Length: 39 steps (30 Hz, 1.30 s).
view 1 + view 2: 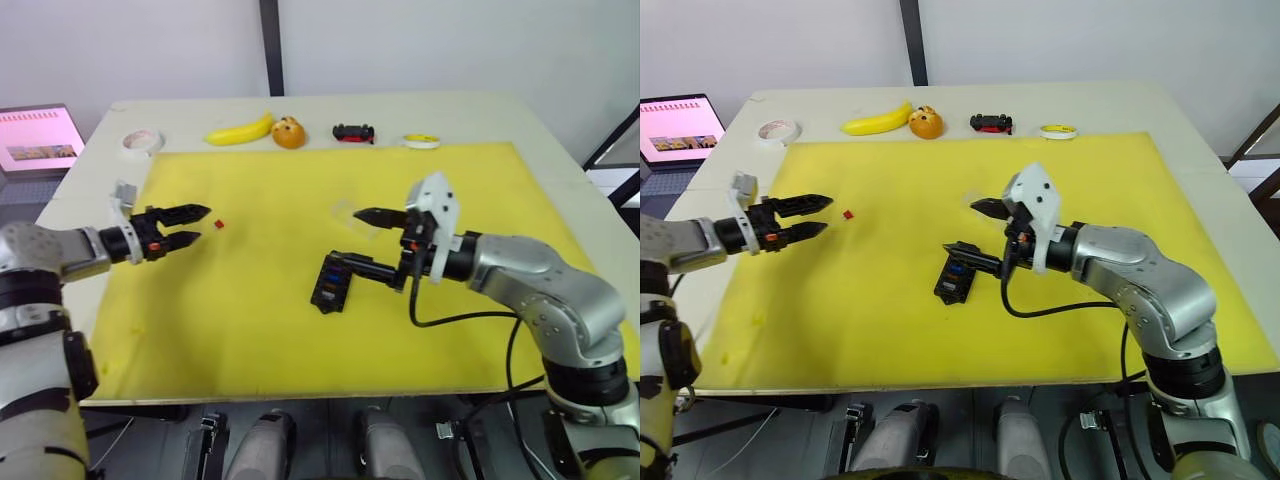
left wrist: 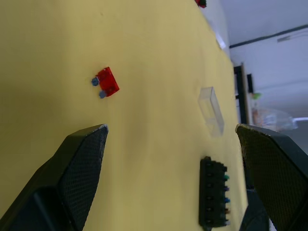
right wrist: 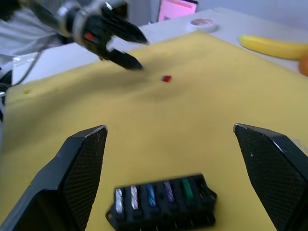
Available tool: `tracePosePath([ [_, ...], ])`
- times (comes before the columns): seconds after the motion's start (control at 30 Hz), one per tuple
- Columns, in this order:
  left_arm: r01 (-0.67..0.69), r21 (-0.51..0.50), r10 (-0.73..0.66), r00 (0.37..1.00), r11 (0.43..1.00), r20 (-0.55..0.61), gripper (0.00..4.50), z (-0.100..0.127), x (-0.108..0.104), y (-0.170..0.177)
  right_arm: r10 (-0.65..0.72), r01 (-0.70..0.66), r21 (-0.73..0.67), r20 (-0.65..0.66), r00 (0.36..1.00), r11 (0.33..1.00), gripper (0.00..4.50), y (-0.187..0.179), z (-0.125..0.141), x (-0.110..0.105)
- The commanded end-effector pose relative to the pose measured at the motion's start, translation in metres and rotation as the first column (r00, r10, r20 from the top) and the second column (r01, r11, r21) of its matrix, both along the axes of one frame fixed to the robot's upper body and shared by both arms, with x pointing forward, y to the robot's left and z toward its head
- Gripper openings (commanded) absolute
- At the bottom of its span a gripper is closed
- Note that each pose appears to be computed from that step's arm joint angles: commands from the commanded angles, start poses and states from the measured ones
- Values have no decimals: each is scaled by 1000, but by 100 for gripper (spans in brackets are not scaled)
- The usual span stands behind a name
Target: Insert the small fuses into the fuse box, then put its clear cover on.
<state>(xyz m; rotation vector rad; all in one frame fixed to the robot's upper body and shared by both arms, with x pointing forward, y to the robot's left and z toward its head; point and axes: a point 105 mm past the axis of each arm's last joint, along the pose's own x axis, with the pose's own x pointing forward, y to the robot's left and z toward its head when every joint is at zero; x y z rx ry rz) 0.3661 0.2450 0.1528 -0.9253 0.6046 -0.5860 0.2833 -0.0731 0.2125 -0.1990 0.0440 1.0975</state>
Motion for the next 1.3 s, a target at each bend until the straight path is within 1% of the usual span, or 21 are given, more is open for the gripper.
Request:
tracePosePath([
  [0.03,-21,-18,22,998,1000,53,450,10,7,3,8,-8,2,64,998,1000,445,10,10,-1],
  [0.17,-85,-63,87,996,994,34,450,1,14,7,3,-4,4,76,997,1000,445,18,11,2],
  [0.33,-68,-101,72,997,993,35,450,-1,14,3,3,-3,-1,85,996,1000,445,23,11,4],
  [0.47,-96,-97,99,995,991,24,450,-10,18,1,-9,9,5,97,995,1000,445,26,13,9],
  [0.63,-104,-124,108,994,987,31,450,-10,22,-3,-13,13,1,100,995,1000,445,25,14,12],
  [0.97,-124,-108,127,992,986,19,450,-23,31,-17,-24,25,-13,108,994,1000,445,22,17,15],
  [1.1,-145,-90,145,989,985,-8,450,-31,34,-20,-40,42,-16,111,993,999,445,17,18,16],
  [1.3,-155,-100,154,988,983,-21,450,-34,36,-23,-52,55,-25,112,992,998,445,13,18,16],
])
